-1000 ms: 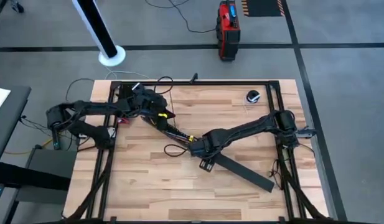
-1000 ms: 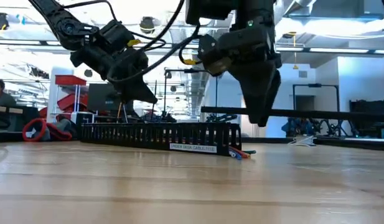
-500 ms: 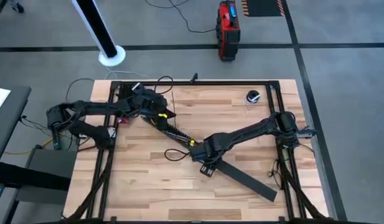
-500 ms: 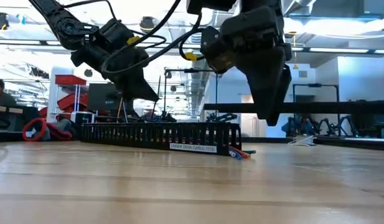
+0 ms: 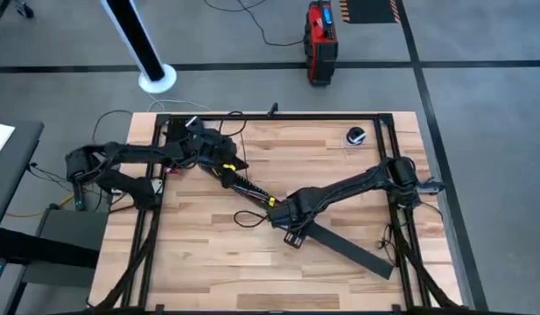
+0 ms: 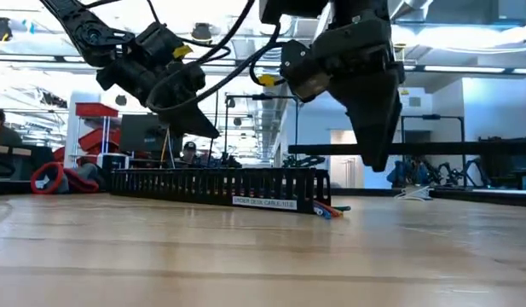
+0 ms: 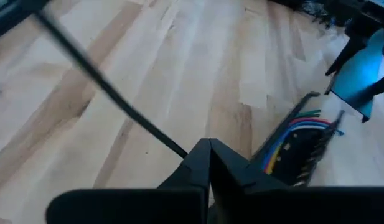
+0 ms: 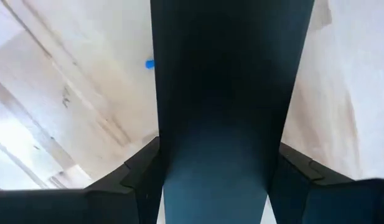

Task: Ziptie cables
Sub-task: Close the black cable duct

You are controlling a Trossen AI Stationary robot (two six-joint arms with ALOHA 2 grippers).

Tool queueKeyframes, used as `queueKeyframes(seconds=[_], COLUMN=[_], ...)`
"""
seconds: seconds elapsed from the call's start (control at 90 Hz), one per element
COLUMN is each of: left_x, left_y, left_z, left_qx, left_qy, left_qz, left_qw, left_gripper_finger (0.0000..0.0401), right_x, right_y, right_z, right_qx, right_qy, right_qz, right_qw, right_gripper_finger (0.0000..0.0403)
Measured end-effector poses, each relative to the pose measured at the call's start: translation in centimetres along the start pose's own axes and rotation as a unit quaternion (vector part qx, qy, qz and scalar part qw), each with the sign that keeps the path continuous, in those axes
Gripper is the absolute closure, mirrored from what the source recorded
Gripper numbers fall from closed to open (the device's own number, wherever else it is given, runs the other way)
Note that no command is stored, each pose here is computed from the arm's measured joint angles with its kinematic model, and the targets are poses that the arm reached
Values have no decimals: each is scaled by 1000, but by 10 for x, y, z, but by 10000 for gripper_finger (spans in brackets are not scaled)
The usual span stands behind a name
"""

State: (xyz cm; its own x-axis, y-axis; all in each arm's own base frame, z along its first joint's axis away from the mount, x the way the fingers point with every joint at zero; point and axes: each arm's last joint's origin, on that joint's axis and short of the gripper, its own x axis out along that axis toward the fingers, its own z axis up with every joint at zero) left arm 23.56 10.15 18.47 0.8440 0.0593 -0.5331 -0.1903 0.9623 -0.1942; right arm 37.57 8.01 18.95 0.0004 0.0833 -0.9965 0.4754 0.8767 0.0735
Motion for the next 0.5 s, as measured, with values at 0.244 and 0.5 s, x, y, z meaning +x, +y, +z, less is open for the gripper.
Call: queueKeyframes(seconds=[0.244, 0.5], left_x=[0, 0], left_y=[0, 0], left_z=[0, 0], left_qx=[2, 0], left_qy=[0, 0], left_qz=[2, 6], left_qw=[1000, 1000], left_gripper_finger=[401, 401], right_x=[21, 23], right_y=[-9, -7], right_z=[1, 1], right_qx=[13, 11], right_qy=[21, 35], right_qz=[42, 70], right_qw=[999, 997], right_gripper_finger=[206, 206])
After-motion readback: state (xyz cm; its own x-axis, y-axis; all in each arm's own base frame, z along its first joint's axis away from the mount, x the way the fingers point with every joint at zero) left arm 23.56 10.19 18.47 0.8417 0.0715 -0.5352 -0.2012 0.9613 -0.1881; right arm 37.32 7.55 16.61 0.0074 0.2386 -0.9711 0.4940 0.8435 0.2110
